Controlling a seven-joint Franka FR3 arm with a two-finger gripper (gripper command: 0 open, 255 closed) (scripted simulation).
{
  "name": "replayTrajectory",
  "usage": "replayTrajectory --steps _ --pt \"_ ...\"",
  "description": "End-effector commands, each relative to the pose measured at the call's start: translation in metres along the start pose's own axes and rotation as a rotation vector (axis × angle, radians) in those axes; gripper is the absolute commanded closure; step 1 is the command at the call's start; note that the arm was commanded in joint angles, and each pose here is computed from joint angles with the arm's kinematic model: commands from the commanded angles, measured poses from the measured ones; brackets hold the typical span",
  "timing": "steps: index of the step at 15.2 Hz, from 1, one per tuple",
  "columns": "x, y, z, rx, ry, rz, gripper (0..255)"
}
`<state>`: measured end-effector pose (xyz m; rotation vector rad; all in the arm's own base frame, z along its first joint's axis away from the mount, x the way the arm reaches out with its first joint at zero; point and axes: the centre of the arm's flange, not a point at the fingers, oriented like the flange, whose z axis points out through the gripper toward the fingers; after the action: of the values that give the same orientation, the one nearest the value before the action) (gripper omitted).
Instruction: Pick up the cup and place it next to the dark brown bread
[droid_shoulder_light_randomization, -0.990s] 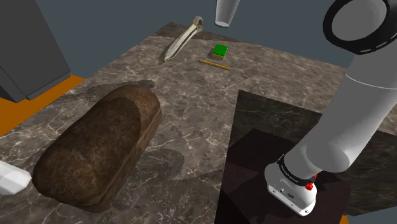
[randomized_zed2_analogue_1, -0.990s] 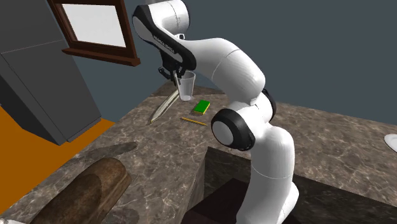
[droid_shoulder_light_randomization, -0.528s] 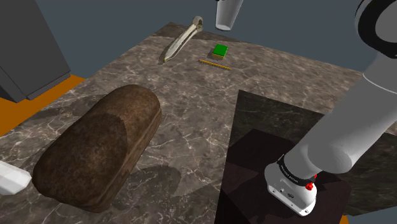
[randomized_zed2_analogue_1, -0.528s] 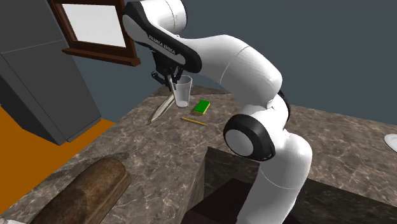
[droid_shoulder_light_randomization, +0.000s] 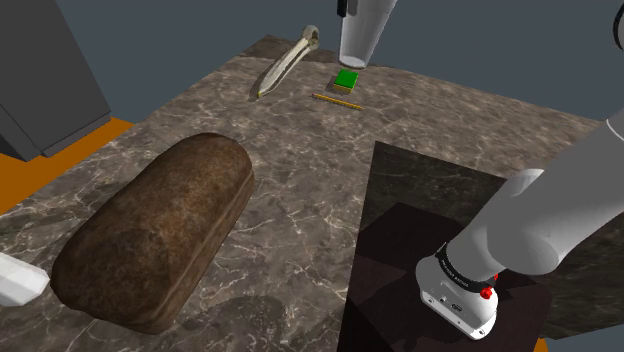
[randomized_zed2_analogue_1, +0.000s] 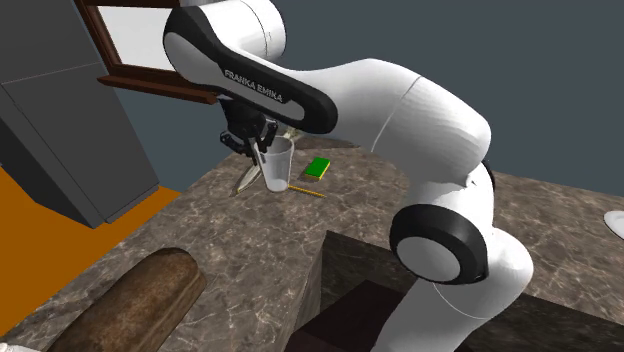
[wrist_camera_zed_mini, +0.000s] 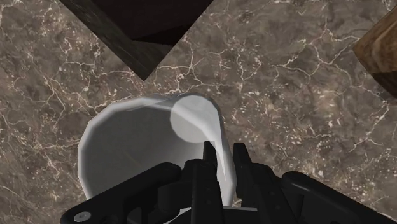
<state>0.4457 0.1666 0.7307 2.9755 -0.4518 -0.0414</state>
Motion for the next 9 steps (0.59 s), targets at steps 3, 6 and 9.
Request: replayTrajectory --steps 3,6,9 --pt "-0.05 -0.025 -0.004 -0.001 0.0 0.001 255" --pt "-0.085 -0.043 -0.006 -0.001 0.0 0.001 255" --pt "-0.12 -0.061 -0.008 -0.001 0.0 0.001 255"
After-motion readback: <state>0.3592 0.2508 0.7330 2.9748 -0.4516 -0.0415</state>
